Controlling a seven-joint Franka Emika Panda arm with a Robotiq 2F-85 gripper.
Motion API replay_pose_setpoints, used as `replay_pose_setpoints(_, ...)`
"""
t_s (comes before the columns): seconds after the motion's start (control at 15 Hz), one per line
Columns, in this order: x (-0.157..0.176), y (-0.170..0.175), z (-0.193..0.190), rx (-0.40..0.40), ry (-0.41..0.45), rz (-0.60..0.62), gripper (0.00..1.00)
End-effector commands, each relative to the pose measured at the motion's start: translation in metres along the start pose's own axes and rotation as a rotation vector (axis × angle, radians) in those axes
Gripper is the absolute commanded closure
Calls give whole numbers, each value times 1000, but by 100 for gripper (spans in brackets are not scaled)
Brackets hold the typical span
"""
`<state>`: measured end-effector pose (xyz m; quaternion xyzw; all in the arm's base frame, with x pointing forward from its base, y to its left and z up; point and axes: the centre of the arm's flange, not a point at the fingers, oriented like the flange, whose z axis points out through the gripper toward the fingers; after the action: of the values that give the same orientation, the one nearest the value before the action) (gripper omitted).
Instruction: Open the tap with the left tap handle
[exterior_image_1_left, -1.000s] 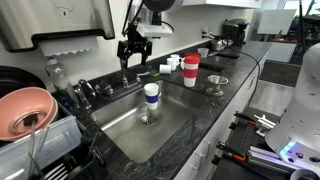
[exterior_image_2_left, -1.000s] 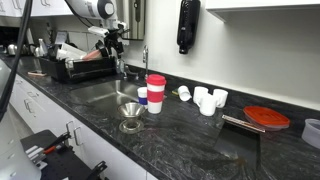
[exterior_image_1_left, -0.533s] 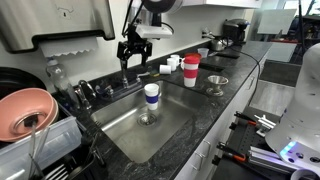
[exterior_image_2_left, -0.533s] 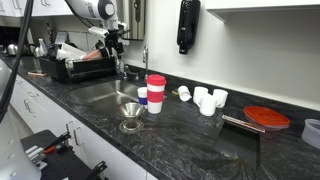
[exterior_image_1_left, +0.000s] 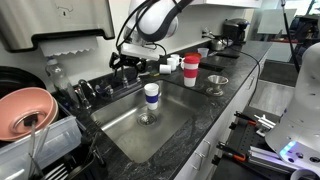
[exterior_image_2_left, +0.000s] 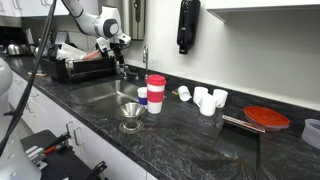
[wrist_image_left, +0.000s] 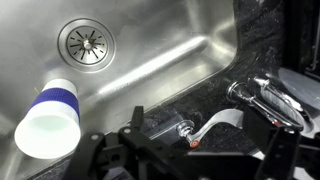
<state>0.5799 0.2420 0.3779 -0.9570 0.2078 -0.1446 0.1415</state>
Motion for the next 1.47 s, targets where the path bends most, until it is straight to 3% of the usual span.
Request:
replay_pose_setpoints(0.0,-1,-6,12,57,63,181,0)
replay_pose_setpoints(0.07,2,0,8,27,29,98,0)
replay_pose_setpoints(0.6,2,-2,12,44,45,160,0)
replay_pose_setpoints(0.8,12,-6,23,17,72,175,0)
replay_pose_setpoints(1.4,48,-17,50,75,54,271,0)
